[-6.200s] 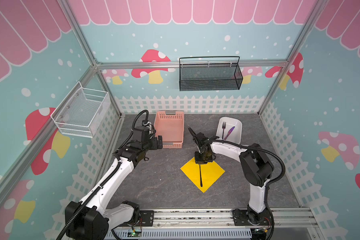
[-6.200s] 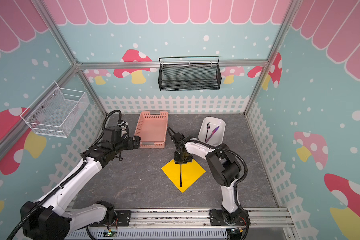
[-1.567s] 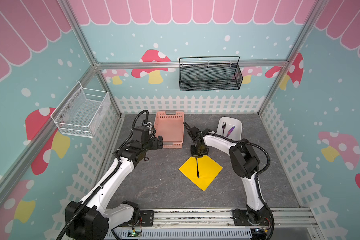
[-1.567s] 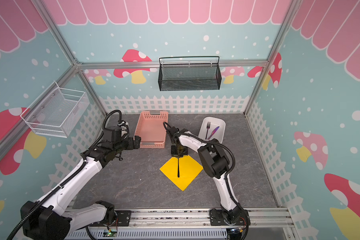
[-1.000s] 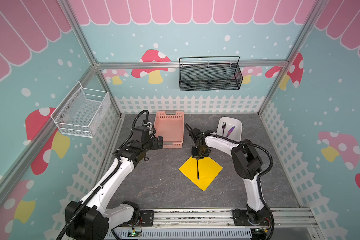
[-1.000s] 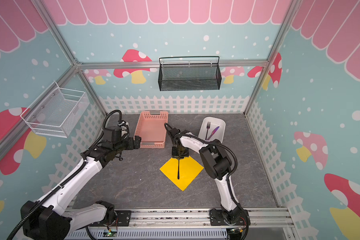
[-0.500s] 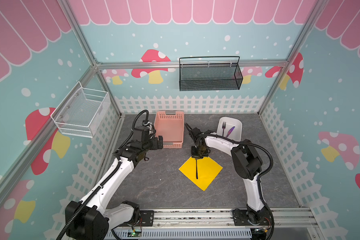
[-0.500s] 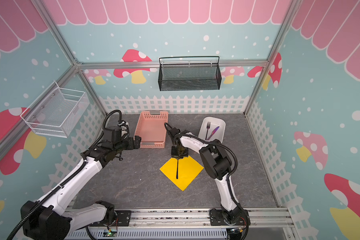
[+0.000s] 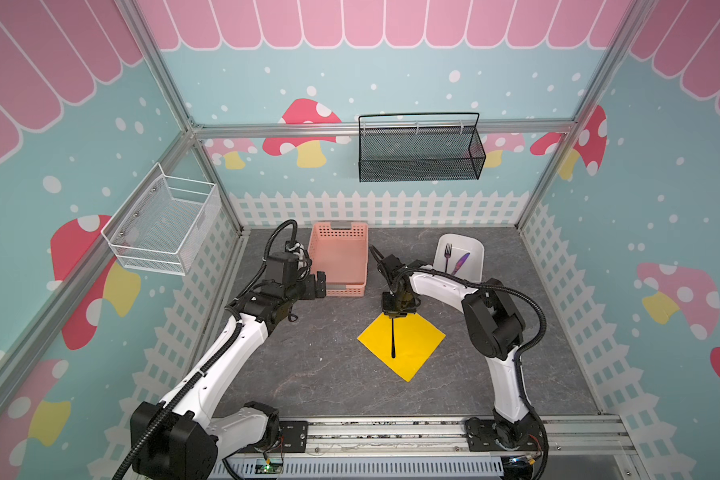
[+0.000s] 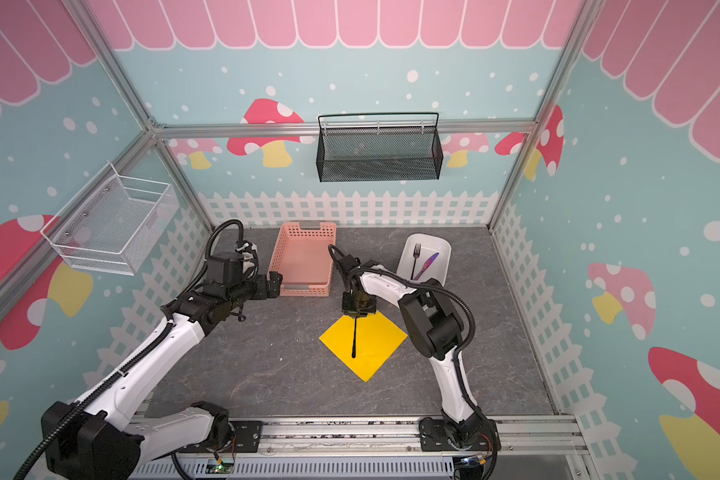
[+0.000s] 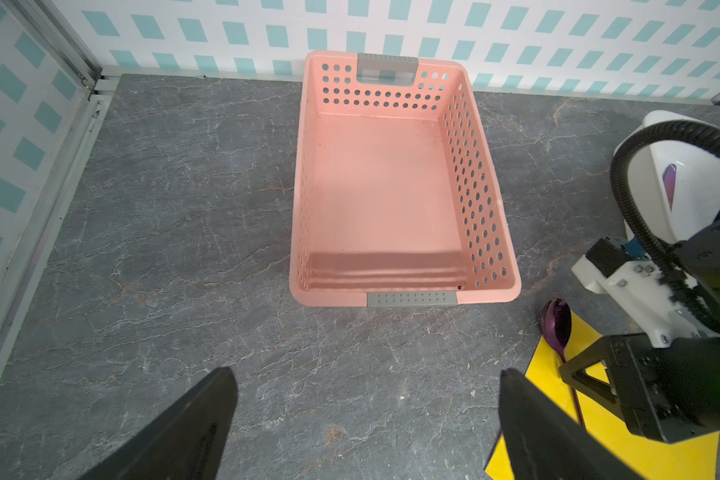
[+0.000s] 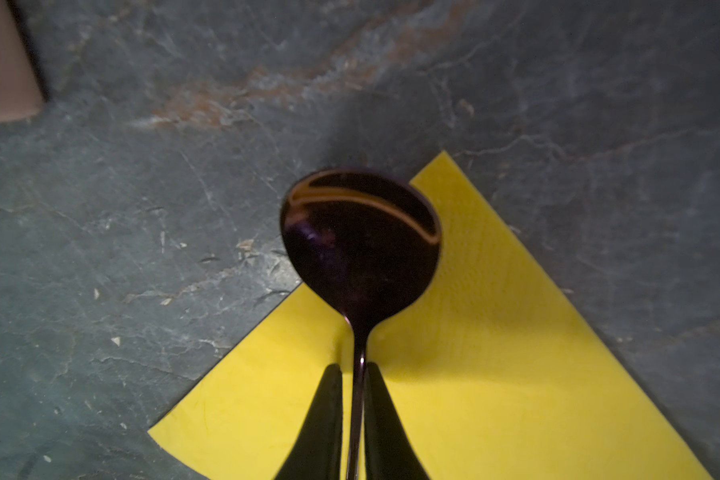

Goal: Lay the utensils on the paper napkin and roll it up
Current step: 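Open the right gripper and release the spoon on the napkin, then move the right gripper back over the white tub toward the purple knife, then lower the right gripper into the tub and close on the purple fork handle, then lift the fork out of the tub and carry it toward the napkin, then lower the fork onto the napkin beside the spoon with the right gripper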

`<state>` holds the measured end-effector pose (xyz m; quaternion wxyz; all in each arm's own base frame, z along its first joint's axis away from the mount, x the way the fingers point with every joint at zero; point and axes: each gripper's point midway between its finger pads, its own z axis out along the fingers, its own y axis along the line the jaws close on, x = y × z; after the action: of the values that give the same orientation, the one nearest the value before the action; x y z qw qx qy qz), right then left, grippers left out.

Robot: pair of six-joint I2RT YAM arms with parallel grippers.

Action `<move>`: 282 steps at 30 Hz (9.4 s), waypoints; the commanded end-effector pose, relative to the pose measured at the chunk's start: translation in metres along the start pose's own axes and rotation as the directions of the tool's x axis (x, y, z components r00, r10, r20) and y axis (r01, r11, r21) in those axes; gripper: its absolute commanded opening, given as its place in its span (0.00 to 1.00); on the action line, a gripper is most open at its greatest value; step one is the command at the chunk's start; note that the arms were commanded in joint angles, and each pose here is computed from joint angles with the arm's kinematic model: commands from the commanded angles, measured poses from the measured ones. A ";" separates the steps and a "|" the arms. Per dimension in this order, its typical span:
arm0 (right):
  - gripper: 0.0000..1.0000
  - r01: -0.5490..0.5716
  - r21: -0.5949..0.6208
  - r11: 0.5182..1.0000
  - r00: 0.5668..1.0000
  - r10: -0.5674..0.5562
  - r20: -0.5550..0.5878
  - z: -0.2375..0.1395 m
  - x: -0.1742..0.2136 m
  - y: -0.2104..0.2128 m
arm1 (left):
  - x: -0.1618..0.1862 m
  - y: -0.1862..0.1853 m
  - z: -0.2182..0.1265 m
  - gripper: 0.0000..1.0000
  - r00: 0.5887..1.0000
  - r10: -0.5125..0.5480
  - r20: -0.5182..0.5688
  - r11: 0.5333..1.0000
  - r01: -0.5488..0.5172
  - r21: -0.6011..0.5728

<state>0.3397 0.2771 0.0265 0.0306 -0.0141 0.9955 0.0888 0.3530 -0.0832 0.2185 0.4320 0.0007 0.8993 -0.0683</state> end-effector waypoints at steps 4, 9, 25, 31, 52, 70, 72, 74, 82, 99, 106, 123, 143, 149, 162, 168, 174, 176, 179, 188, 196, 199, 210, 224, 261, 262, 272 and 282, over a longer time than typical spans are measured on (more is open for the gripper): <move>0.17 0.001 -0.006 1.000 1.000 -0.001 0.024 -0.014 -0.002 0.001 | 0.002 0.001 0.002 1.00 1.000 -0.001 -0.010 1.000 0.001 -0.002; 0.18 0.021 -0.020 1.000 0.998 -0.019 0.061 -0.035 -0.009 0.004 | 0.003 0.003 0.004 1.00 1.000 0.000 -0.013 1.000 0.000 -0.009; 0.21 0.031 0.003 1.000 0.976 -0.031 0.214 -0.102 -0.059 -0.060 | 0.004 0.014 0.009 1.00 0.999 0.033 -0.010 0.997 -0.034 -0.076; 0.22 -0.017 0.042 0.999 0.966 0.006 0.259 -0.119 -0.084 -0.115 | 0.009 0.021 0.010 1.00 0.999 0.050 -0.017 0.992 -0.052 -0.112; 0.24 -0.186 0.135 0.973 0.947 0.141 0.289 -0.092 -0.171 -0.206 | 0.004 0.017 0.004 1.00 0.999 0.043 0.003 0.995 -0.043 -0.087; 0.25 -0.235 0.133 0.963 0.946 0.195 0.260 -0.032 -0.212 -0.219 | 0.006 0.018 0.009 1.00 0.999 0.043 -0.009 0.994 -0.044 -0.097; 0.25 -0.236 0.130 0.963 0.947 0.197 0.255 -0.027 -0.214 -0.221 | 0.007 0.017 0.010 1.00 0.999 0.045 -0.013 0.994 -0.046 -0.096; 0.26 -0.237 0.135 0.962 0.946 0.197 0.259 -0.023 -0.215 -0.222 | 0.008 0.018 0.011 1.00 0.999 0.045 -0.016 0.994 -0.046 -0.099; 0.22 -0.232 0.153 0.961 0.950 0.190 0.246 -0.008 -0.215 -0.228 | 0.009 0.020 0.012 1.00 0.999 0.047 -0.020 0.992 -0.049 -0.112; 0.11 -0.218 0.148 0.965 0.956 0.181 0.230 -0.009 -0.212 -0.230 | 0.006 0.022 0.010 1.00 0.998 0.055 -0.013 0.991 -0.056 -0.124; 0.08 -0.216 0.146 0.965 0.948 0.171 0.270 -0.029 -0.218 -0.229 | 0.006 0.022 0.010 1.00 0.998 0.055 -0.011 0.991 -0.056 -0.121; 0.07 -0.219 0.126 0.967 0.916 0.160 0.369 -0.100 -0.224 -0.224 | 0.005 0.019 0.009 1.00 0.999 0.051 -0.008 0.993 -0.051 -0.105; 0.06 -0.218 0.136 0.966 0.896 0.143 0.421 -0.145 -0.218 -0.220 | 0.004 0.018 0.009 1.00 0.999 0.047 -0.006 0.994 -0.048 -0.097; 0.05 -0.216 0.136 0.967 0.889 0.137 0.438 -0.160 -0.216 -0.219 | 0.004 0.017 0.009 1.00 0.999 0.046 -0.007 0.994 -0.047 -0.095; 0.04 -0.197 0.113 0.974 0.908 0.138 0.397 -0.163 -0.200 -0.212 | 0.004 0.017 0.008 1.00 0.999 0.046 -0.003 0.994 -0.046 -0.095; 0.03 -0.174 0.053 0.983 0.913 0.141 0.383 -0.162 -0.191 -0.201 | 0.004 0.018 0.007 1.00 0.999 0.046 -0.002 0.994 -0.046 -0.096; 0.02 -0.166 0.029 0.986 0.910 0.141 0.391 -0.172 -0.179 -0.197 | 0.004 0.017 0.007 1.00 0.999 0.045 -0.001 0.995 -0.045 -0.094; 0.02 -0.156 0.012 0.988 0.910 0.139 0.391 -0.174 -0.174 -0.193 | 0.004 0.017 0.008 1.00 0.999 0.045 -0.005 0.995 -0.045 -0.091; 0.02 -0.142 -0.022 0.990 0.910 0.139 0.390 -0.176 -0.164 -0.187 | 0.004 0.017 0.008 1.00 0.999 0.044 -0.003 0.995 -0.044 -0.092; 0.02 -0.042 -0.239 0.970 0.908 0.137 0.397 -0.178 -0.127 -0.151 | 0.005 0.016 0.010 1.00 0.999 0.045 -0.010 0.995 -0.045 -0.089; 0.02 0.079 -0.480 0.874 0.919 0.123 0.374 -0.164 -0.078 -0.106 | 0.008 0.014 0.013 1.00 0.999 0.040 -0.021 0.996 -0.042 -0.077; 0.02 0.107 -0.535 0.838 0.925 0.113 0.362 -0.155 -0.059 -0.092 | 0.007 0.014 0.013 1.00 0.999 0.040 -0.019 0.996 -0.042 -0.075; 0.00 0.084 -0.636 0.767 0.956 0.117 0.268 -0.101 -0.008 -0.050 | 0.007 0.010 0.015 1.00 0.999 0.034 -0.025 0.998 -0.035 -0.055; 0.00 -0.015 -0.643 0.766 0.977 0.147 0.152 -0.042 0.011 -0.030 | 0.009 0.006 0.016 1.00 0.999 0.029 -0.032 0.999 -0.030 -0.033; 0.00 -0.121 -0.652 0.748 0.975 0.212 0.063 -0.016 0.002 -0.024 | 0.011 0.005 0.022 1.00 0.998 0.029 -0.048 0.999 -0.030 -0.033; 0.00 -0.120 -0.653 0.748 0.975 0.212 0.063 -0.016 0.002 -0.024 | 0.011 0.005 0.022 1.00 0.998 0.030 -0.047 0.999 -0.031 -0.033; 0.00 -0.124 -0.650 0.750 0.975 0.212 0.059 -0.013 0.000 -0.024 | 0.011 0.005 0.021 1.00 0.998 0.031 -0.045 0.999 -0.032 -0.037; 0.00 -0.124 -0.650 0.750 0.976 0.209 0.056 -0.009 -0.003 -0.023 | 0.010 0.006 0.020 1.00 0.999 0.032 -0.044 0.999 -0.034 -0.042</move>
<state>0.3376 0.2470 0.0308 0.0787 0.0741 0.9008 0.4205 0.3602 -0.0793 0.1921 0.4072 0.0108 0.9125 -0.0384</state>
